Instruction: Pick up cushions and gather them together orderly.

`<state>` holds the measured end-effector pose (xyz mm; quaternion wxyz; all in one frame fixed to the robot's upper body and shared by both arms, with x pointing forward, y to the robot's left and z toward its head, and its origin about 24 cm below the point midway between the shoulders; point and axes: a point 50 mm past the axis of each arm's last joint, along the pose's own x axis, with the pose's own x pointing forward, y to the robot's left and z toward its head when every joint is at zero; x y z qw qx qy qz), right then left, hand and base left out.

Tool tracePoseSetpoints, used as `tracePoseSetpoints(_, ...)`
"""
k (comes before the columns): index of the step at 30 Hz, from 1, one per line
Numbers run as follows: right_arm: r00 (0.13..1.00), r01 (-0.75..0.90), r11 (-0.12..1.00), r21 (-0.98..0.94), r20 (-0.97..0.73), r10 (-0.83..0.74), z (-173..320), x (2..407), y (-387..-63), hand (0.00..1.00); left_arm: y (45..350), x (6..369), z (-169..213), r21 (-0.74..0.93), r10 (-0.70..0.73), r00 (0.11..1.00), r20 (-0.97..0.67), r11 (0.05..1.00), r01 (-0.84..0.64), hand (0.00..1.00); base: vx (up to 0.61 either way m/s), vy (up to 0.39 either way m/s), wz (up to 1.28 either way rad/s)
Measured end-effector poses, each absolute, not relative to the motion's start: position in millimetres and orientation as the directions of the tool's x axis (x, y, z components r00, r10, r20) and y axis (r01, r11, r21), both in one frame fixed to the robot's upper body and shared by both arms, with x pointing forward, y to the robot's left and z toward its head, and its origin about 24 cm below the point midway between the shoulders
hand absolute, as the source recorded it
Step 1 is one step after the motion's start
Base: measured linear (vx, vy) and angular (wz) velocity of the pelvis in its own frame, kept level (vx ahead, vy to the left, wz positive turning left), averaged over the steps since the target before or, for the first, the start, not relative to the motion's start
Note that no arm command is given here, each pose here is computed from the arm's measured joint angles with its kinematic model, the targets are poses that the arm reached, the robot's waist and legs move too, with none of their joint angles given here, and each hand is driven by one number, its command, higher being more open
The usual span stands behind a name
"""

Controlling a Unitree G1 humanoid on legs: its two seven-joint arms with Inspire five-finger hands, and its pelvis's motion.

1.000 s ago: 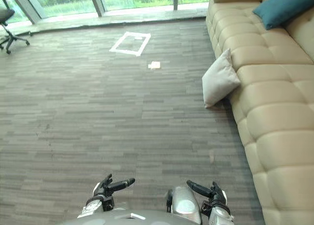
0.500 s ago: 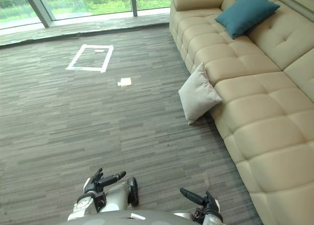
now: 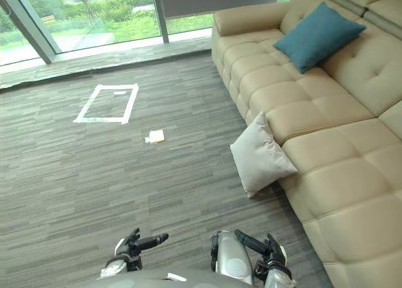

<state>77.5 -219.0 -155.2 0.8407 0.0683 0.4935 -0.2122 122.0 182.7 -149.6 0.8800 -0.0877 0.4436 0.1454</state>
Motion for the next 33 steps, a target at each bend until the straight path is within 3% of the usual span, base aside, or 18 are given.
tracePoseSetpoints(6,0.423,0.435,0.896,-0.091,-0.858,-0.292,-155.0,80.9,-216.8,1.0,178.7,131.9,-145.7,-0.048,0.172,0.592,-0.787,0.941,-0.336,1.0,0.23,0.079,-0.72)
tracePoseSetpoints(10,0.411,0.43,0.898,-0.092,-0.866,-0.286,-156.4,75.6,-212.6,1.0,179.5,134.5,-145.4,-0.046,0.17,0.598,-0.784,0.943,-0.329,1.0,0.45,0.415,-1.14)
tracePoseSetpoints(14,0.404,0.437,0.897,-0.06,-0.879,-0.255,-159.1,70.3,-197.9,1.0,186.1,133.1,-147.2,-0.018,0.187,0.578,-0.794,0.944,-0.329,1.0,0.32,0.278,-0.64)
tracePoseSetpoints(18,0.438,0.43,0.901,-0.057,-0.859,-0.263,-155.6,80.4,-203.2,1.0,187.0,125.3,-150.8,0.001,0.195,0.546,-0.814,0.942,-0.334,1.0,0.3,0.175,-0.85)
tracePoseSetpoints(25,0.44,0.4,0.912,-0.087,-0.855,-0.274,-155.2,92.3,-216.3,1.0,188.1,116.1,-157.8,0.043,0.168,0.492,-0.854,0.966,-0.254,1.0,0.29,-0.09,-0.42)
tracePoseSetpoints(33,0.423,0.405,0.909,-0.097,-0.862,-0.28,-156.5,90.8,-218.6,1.0,180.6,123.4,-154.7,0.001,0.142,0.531,-0.835,0.966,-0.257,1.0,0.14,-0.141,-0.19)
